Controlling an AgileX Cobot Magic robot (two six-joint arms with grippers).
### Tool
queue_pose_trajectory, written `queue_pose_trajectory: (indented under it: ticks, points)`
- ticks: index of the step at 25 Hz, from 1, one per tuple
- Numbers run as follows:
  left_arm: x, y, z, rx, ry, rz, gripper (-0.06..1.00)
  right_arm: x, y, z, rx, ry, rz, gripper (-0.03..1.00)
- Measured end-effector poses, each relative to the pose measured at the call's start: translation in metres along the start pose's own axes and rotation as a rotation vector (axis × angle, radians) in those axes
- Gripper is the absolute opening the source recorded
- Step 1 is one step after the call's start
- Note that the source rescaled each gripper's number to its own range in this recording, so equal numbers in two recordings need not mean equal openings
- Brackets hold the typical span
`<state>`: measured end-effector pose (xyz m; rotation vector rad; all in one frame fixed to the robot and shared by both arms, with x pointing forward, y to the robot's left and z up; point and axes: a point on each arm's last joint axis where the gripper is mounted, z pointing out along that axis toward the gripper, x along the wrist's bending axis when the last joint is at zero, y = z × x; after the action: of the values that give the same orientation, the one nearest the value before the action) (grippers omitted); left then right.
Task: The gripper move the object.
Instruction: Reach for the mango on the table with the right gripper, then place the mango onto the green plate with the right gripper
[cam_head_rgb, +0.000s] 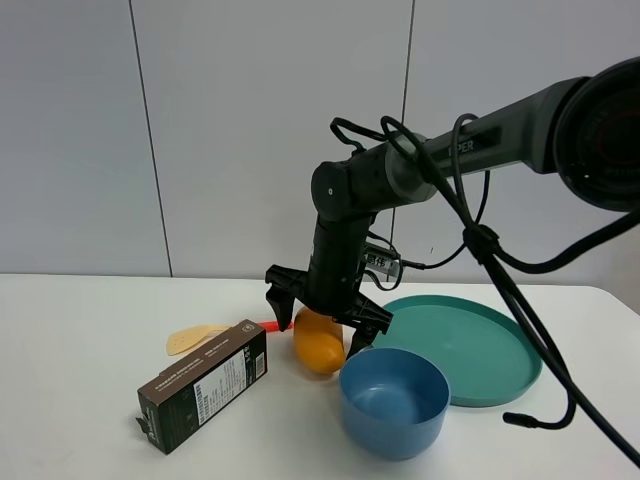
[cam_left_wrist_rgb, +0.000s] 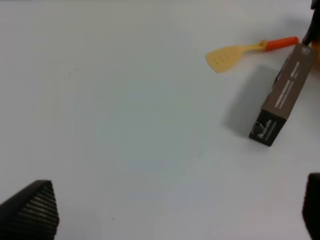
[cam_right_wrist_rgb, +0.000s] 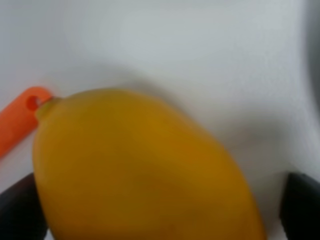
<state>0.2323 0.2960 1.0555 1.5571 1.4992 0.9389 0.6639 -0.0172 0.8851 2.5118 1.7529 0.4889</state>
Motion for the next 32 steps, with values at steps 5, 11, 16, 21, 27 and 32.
queue_pose_trajectory:
  ticks: [5, 11, 16, 21, 27, 32]
  points:
    - [0.0, 0.0, 0.0, 0.0, 0.0, 0.0, 1.0, -0.002, -0.001, 0.002, 0.008, -0.016, -0.011, 0.04]
    - [0.0, 0.0, 0.0, 0.0, 0.0, 0.0, 1.0, -0.001, -0.002, 0.0, 0.019, -0.016, -0.032, 0.0]
    - [0.0, 0.0, 0.0, 0.0, 0.0, 0.0, 1.0, 0.006, 0.005, -0.03, -0.021, 0.038, -0.143, 0.0]
    - [0.0, 0.0, 0.0, 0.0, 0.0, 0.0, 1.0, 0.016, 0.012, -0.087, -0.087, 0.123, -0.311, 0.0]
    - [0.0, 0.0, 0.0, 0.0, 0.0, 0.0, 1.0, 0.009, 0.008, -0.152, -0.079, 0.087, -0.644, 0.0]
    - [0.0, 0.0, 0.0, 0.0, 0.0, 0.0, 1.0, 0.0, -0.002, -0.19, -0.045, 0.028, -0.922, 0.0]
